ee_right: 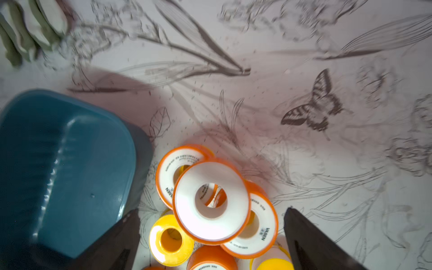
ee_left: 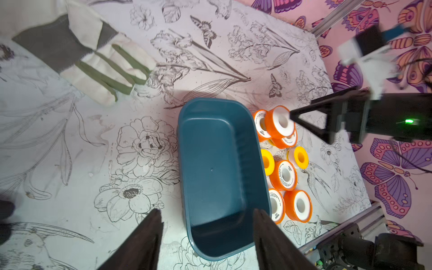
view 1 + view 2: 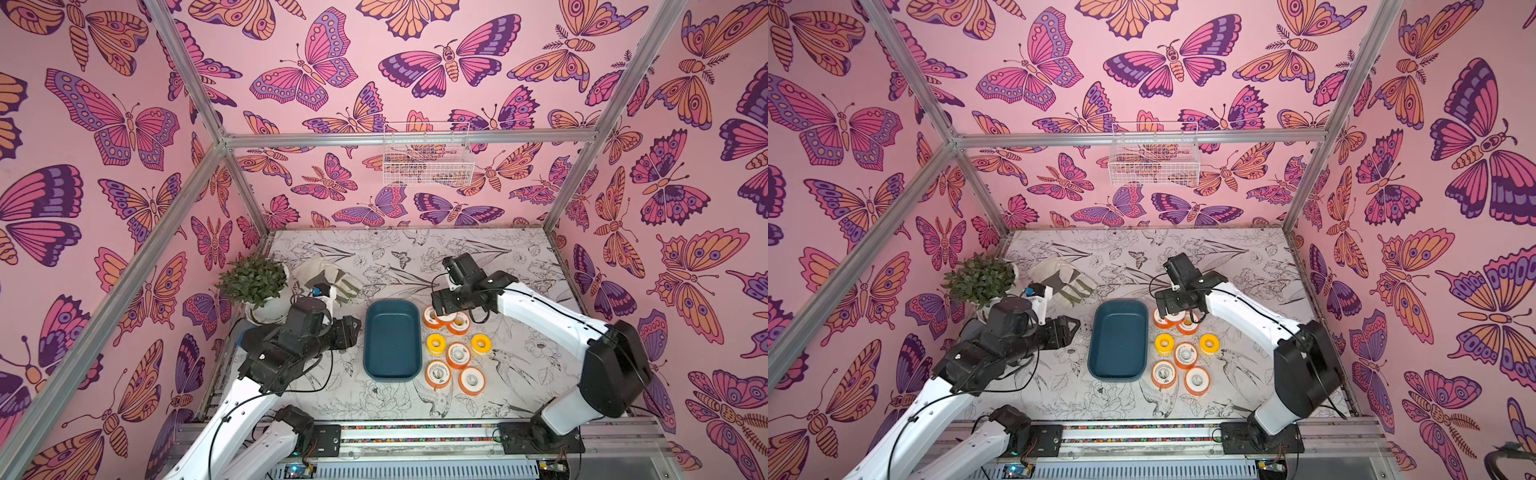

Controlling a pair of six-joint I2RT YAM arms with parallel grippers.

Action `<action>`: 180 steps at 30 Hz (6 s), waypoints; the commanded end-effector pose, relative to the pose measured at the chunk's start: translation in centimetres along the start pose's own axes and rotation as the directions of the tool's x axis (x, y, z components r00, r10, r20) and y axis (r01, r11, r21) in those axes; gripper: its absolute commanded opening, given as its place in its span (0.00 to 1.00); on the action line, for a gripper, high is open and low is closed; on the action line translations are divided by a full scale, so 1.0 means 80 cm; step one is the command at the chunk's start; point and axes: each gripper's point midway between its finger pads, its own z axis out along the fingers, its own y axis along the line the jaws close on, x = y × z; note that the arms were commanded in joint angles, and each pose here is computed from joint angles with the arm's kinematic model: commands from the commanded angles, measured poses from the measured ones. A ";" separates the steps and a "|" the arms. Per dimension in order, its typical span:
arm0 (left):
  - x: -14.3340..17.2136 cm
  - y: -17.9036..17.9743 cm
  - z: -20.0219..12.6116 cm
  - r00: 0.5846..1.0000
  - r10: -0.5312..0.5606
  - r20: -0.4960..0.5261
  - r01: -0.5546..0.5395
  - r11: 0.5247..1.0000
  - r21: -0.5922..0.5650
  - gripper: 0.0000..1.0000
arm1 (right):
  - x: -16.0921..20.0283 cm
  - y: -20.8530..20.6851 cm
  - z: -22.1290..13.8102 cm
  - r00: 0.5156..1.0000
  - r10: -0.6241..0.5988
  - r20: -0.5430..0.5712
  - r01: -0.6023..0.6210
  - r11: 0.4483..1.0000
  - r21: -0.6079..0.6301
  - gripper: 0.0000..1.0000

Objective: Put the sealing tape into the storage box
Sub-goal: Pick up the sealing tape at the center of the board, then place the sealing tape in the storage box, then pick up the sealing tape at the center of the board.

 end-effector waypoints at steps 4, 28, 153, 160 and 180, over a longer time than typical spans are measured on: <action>0.030 0.032 -0.012 0.997 0.062 -0.053 -0.067 0.993 -0.100 0.77 | 0.032 0.006 0.009 0.988 -0.042 -0.146 0.043 0.999 0.002 0.99; 0.027 0.037 -0.001 0.996 0.032 -0.079 -0.040 0.994 -0.101 0.77 | 0.022 0.007 0.040 0.985 -0.042 -0.169 0.049 0.998 0.041 0.90; 0.018 0.065 0.000 0.997 -0.066 -0.050 0.057 0.987 -0.151 0.77 | 0.027 -0.059 -0.073 0.843 0.071 0.533 -0.173 0.974 0.145 0.90; 0.018 0.064 0.002 0.996 -0.062 -0.057 0.053 0.987 -0.150 0.77 | 0.096 -0.128 -0.063 0.773 0.161 0.613 -0.353 0.913 0.206 0.94; 0.012 0.024 0.036 0.989 0.008 -0.146 -0.025 0.993 -0.115 0.71 | 0.126 -0.186 -0.044 0.678 0.276 0.681 -0.565 0.788 0.244 0.99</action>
